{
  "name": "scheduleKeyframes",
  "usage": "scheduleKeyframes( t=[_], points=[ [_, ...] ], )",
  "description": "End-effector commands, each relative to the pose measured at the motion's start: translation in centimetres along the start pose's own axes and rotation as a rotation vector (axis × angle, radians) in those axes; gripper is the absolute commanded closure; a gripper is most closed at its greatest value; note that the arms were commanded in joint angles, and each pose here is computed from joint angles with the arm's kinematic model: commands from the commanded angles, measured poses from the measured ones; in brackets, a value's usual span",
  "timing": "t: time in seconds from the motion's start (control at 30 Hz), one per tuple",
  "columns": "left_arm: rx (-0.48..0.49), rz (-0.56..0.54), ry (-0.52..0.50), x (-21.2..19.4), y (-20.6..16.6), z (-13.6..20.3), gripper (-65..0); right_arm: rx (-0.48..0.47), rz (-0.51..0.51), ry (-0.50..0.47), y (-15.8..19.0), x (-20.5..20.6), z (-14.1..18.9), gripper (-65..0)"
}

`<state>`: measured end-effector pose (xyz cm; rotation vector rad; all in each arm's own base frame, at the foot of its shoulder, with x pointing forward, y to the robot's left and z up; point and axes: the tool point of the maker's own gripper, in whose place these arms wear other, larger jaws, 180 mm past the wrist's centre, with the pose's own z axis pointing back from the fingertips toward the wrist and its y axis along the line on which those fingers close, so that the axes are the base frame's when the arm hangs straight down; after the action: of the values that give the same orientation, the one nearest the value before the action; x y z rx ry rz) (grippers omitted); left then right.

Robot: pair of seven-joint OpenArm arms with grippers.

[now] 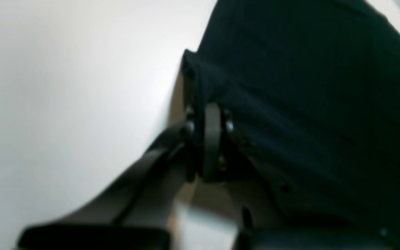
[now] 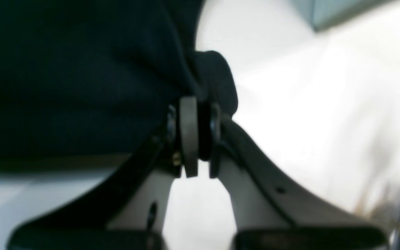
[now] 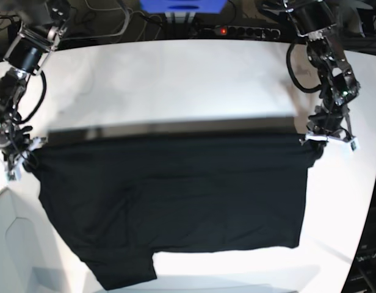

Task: Fold the T-shirt properly
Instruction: 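Lift the collar edge and pull it back toward the robot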

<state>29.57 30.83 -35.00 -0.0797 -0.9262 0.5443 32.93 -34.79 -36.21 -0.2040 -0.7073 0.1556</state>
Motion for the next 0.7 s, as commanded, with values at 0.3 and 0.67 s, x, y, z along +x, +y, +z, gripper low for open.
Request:
scheduleKeyframes(
  t=[0.3,0.67],
  points=[
    [0.063,0.012,0.073,-4.8,2.6,1.9,-0.1,-0.042,0.102,0.019,0.9,-4.0,3.9,0.0],
    [0.089,-0.032,0.135,-8.5,3.5,5.9,-0.1,-0.063,0.122,0.123,1.2,-9.8,7.1,0.0]
  ],
)
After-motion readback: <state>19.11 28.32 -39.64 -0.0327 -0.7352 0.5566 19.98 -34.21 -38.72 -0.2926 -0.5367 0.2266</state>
